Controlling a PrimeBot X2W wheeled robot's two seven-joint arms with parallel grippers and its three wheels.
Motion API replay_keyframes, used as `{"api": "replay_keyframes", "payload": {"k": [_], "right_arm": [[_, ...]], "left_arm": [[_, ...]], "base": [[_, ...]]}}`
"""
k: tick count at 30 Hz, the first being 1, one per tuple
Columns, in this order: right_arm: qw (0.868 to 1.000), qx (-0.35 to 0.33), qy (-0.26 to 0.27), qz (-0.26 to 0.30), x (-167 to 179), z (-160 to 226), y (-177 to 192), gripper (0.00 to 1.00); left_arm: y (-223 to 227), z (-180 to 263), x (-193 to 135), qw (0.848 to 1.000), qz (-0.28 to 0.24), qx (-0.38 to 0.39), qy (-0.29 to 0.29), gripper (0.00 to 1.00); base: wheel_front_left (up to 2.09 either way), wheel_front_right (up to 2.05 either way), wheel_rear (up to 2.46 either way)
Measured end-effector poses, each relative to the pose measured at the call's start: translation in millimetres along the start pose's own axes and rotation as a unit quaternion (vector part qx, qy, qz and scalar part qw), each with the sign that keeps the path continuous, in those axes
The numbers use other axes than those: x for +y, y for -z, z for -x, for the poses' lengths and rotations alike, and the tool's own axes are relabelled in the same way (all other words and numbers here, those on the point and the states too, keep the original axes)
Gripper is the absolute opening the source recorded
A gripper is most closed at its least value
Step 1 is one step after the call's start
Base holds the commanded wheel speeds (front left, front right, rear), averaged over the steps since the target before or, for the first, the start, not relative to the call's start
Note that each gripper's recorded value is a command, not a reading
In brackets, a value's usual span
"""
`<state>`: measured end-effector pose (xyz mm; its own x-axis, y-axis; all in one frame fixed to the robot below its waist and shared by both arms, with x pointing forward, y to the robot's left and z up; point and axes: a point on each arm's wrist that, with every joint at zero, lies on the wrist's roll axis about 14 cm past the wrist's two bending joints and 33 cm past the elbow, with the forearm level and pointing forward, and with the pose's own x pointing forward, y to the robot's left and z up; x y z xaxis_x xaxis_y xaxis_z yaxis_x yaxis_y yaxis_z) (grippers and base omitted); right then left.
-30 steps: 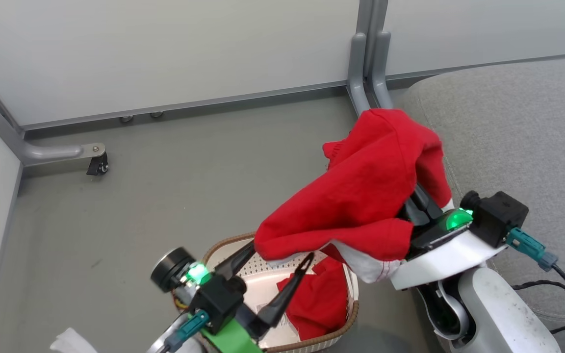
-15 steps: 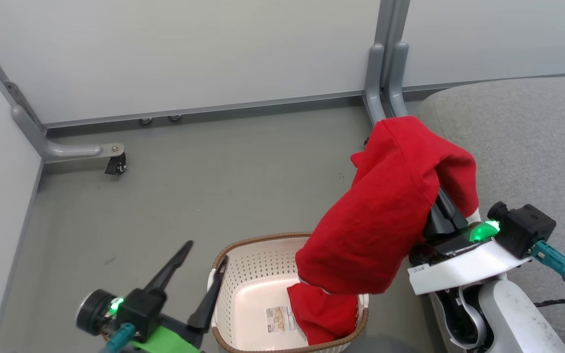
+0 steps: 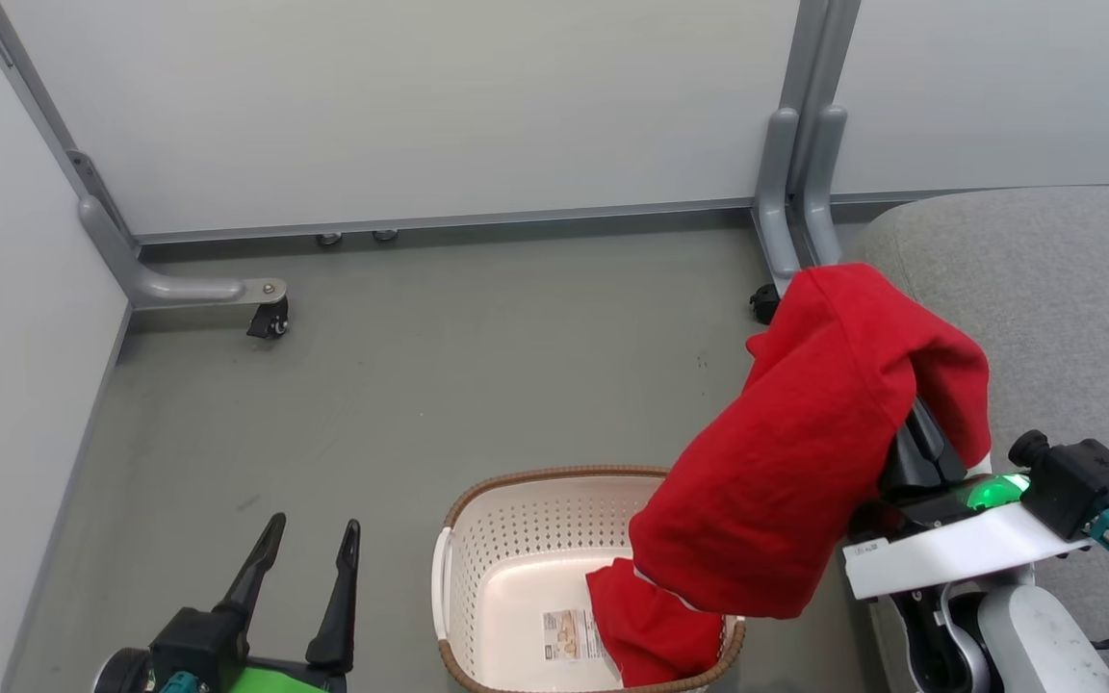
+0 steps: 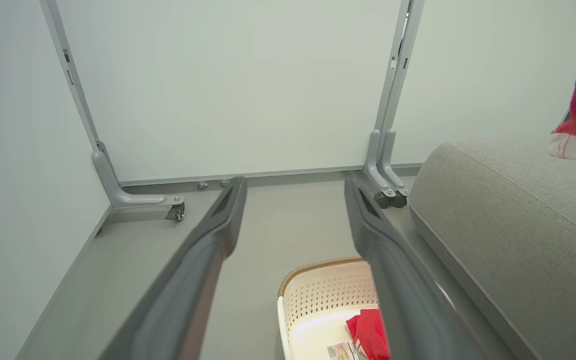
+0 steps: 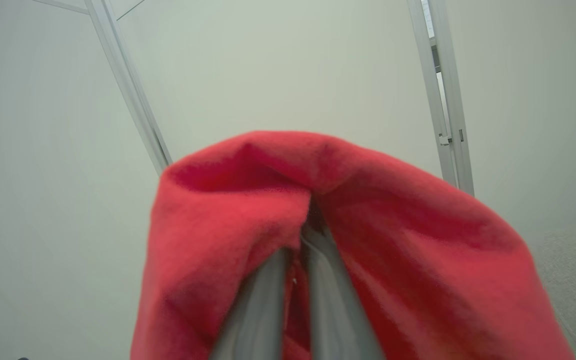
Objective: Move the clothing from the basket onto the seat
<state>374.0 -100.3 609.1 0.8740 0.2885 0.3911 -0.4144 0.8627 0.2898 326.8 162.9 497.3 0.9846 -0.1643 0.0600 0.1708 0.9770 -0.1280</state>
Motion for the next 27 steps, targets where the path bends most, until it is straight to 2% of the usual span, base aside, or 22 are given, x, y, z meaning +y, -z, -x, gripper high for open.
{"api": "replay_keyframes", "payload": {"k": [8, 27], "right_arm": [[1.0, 0.012, 0.02, -0.004, -8.2, 10.5, 7.1, 0.0], [0.999, 0.013, 0.039, -0.008, -17.0, 15.9, 8.0, 0.0]], "left_arm": [[21.7, 13.7, 12.2, 0.999, 0.011, 0.031, -0.035, 1.0], [29.3, 9.0, 4.6, 0.999, 0.016, 0.042, -0.027, 1.0]], "base": [[0.0, 0.0, 0.0], [0.0, 0.0, 0.0]]}}
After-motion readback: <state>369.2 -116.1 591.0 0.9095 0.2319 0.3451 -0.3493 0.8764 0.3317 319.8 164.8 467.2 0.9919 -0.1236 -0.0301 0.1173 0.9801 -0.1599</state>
